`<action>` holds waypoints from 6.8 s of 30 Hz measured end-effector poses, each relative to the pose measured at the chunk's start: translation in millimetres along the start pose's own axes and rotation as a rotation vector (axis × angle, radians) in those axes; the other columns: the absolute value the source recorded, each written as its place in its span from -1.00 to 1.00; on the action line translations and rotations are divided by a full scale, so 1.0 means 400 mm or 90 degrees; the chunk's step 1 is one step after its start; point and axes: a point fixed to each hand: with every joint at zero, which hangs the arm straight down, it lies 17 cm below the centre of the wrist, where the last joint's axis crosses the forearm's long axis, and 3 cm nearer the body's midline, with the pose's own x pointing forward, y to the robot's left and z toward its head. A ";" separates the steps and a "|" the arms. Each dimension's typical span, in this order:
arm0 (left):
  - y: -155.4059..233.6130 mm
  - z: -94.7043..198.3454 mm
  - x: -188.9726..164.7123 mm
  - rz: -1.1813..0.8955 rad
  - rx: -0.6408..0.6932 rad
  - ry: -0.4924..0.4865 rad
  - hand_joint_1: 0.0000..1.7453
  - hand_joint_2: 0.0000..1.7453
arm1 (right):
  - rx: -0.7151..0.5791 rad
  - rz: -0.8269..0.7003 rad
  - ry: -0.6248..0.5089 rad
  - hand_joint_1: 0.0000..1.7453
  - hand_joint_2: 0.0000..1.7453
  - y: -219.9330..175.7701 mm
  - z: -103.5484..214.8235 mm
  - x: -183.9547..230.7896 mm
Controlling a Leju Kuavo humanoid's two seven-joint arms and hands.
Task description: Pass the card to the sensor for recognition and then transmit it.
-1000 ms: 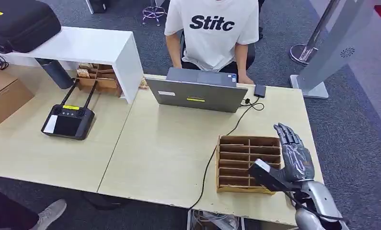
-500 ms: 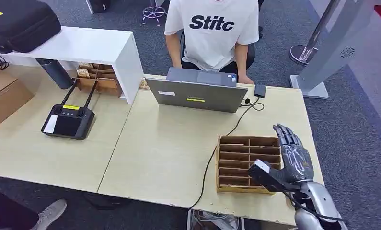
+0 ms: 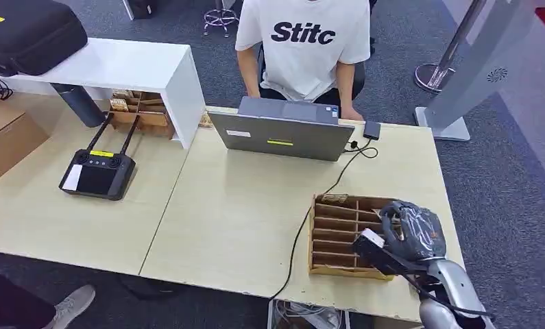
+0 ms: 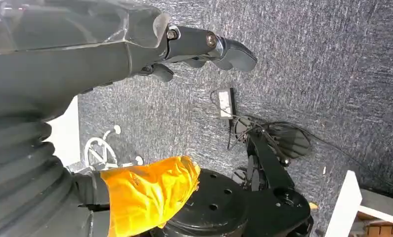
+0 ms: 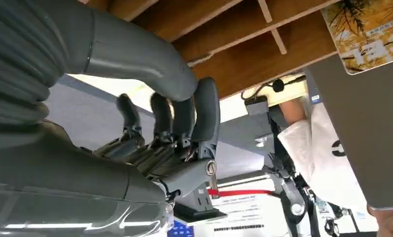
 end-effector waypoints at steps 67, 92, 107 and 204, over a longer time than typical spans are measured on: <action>0.008 0.000 -0.008 0.013 0.006 0.007 -1.00 1.00 | 0.005 -0.009 0.006 -1.00 1.00 0.012 0.008 -0.005; 0.011 -0.008 0.007 -0.023 0.004 -0.006 -1.00 1.00 | -0.016 -0.007 -0.022 -1.00 1.00 -0.010 -0.068 0.040; 0.015 -0.008 0.005 -0.022 0.006 -0.004 -1.00 1.00 | 0.003 -0.009 -0.016 -1.00 1.00 0.022 -0.060 0.034; 0.015 -0.009 0.000 -0.034 0.006 -0.002 -1.00 1.00 | -0.025 -0.054 0.036 -1.00 1.00 0.011 -0.022 -0.051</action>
